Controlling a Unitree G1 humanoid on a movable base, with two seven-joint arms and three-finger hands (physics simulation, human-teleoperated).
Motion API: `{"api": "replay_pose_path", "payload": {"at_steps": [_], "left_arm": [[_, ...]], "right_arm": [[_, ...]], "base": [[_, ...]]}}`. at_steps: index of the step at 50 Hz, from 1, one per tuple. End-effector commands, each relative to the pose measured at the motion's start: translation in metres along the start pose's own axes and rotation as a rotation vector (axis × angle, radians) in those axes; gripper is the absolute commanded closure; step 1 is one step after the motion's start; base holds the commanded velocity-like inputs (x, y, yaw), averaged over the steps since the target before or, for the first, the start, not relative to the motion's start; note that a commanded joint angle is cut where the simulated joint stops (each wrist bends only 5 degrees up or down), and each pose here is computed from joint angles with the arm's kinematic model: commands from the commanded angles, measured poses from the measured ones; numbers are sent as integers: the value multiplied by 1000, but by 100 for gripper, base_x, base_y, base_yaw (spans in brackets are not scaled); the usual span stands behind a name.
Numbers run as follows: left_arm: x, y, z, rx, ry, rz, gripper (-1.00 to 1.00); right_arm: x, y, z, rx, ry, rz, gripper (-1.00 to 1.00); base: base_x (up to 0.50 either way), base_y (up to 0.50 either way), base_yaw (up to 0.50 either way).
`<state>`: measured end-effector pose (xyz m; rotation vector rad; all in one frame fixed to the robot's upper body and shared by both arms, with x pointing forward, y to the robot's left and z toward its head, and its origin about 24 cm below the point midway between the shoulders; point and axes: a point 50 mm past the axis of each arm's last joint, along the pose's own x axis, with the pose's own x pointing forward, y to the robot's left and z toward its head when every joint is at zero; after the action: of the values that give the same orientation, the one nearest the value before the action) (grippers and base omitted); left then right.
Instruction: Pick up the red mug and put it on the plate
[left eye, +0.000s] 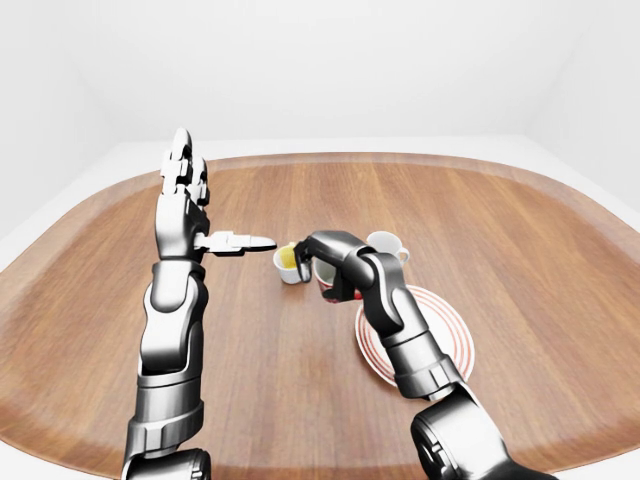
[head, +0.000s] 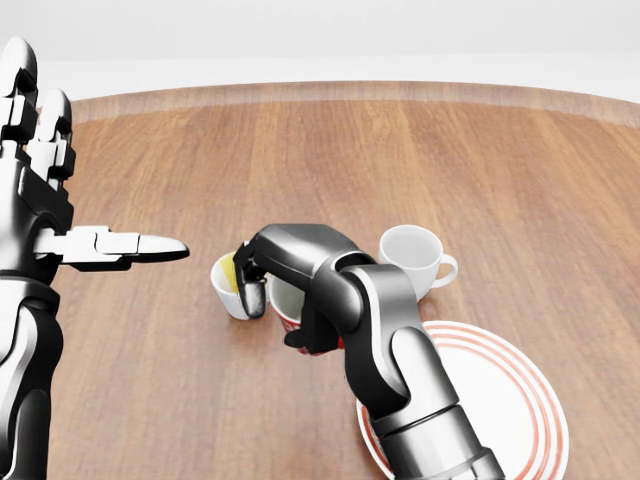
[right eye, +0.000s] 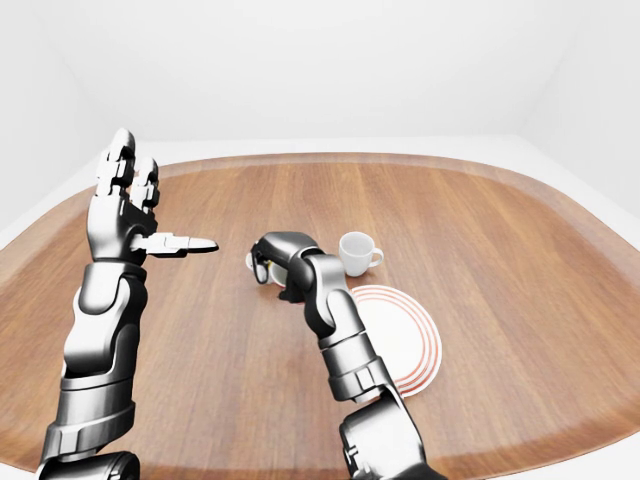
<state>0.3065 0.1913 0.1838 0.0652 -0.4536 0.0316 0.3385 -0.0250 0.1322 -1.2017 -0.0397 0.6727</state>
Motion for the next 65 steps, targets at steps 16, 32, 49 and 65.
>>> {"api": "replay_pose_path", "payload": {"at_steps": [16,32,49,65], "left_arm": [[0,3,7,4,-30,9,-100],[1,1,12,6,-48,3,-100],[-1,0,9,5,-40,6,-100],[0,-1,10,5,-41,4,-100]], "right_arm": [[-16,-1,-44,159,19,-91,100],[-29,6,-81,215,106,-119,100],[-36,19,-110,272,190,-129,100],[-36,33,-129,315,260,-123,100]], "base": [[0,0,0],[0,0,0],[0,0,0],[0,0,0]]}}
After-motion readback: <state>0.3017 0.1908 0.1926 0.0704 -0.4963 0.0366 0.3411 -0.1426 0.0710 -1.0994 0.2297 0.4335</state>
